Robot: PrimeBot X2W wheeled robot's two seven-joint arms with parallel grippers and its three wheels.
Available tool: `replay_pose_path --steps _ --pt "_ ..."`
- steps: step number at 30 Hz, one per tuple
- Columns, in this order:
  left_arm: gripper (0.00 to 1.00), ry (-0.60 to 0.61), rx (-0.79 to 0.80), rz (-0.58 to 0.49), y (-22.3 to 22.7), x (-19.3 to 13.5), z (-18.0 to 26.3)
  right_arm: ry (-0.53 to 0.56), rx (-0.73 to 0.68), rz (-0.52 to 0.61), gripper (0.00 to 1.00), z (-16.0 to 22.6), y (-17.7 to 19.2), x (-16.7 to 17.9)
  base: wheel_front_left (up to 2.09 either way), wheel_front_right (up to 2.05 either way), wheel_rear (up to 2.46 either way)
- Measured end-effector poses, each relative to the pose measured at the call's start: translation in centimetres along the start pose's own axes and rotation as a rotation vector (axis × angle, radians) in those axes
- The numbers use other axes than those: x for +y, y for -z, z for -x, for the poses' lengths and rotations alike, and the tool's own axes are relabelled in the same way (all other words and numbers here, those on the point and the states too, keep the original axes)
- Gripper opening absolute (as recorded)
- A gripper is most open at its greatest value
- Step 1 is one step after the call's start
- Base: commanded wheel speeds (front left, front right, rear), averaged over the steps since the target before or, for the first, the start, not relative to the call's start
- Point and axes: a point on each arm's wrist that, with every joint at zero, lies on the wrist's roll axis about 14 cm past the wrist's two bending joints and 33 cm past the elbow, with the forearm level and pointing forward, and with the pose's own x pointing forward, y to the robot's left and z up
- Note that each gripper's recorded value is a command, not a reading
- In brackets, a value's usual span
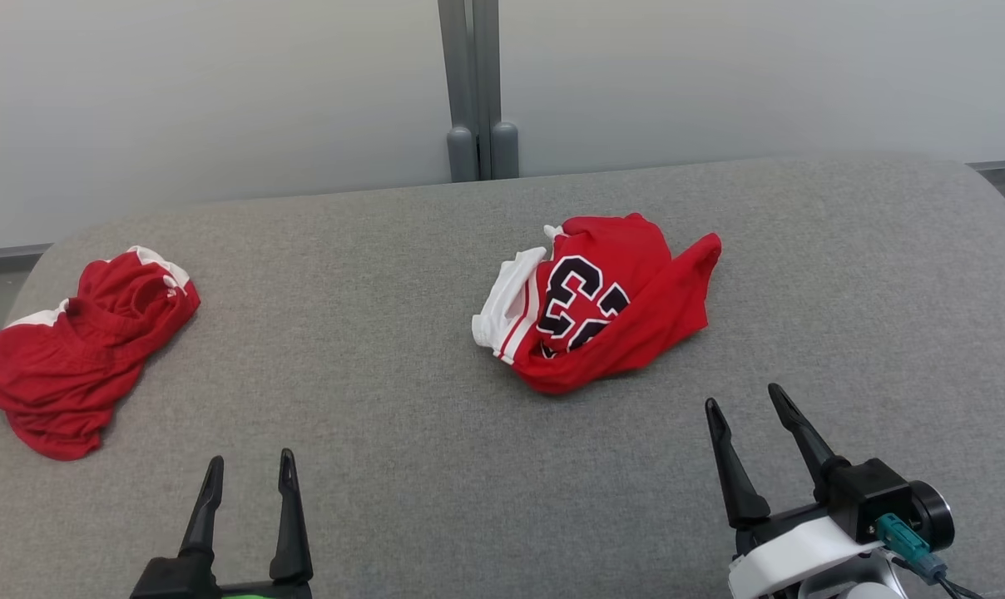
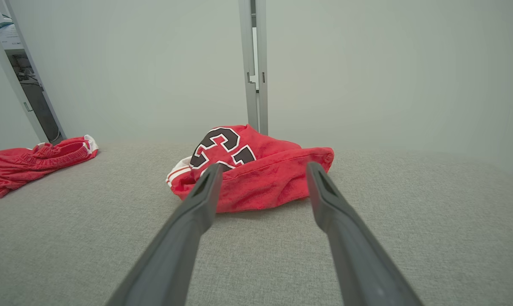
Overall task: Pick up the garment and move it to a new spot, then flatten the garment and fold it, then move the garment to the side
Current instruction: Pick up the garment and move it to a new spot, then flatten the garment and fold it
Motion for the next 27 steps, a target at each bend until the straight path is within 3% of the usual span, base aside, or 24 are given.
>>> replay_pose_path --steps 27 --pt "1.0 0.011 0.011 -0.018 0.4 -0.75 -0.5 -0.009 0.01 -0.018 1.0 -0.25 0.38 0.34 0.0 0.0 0.0"
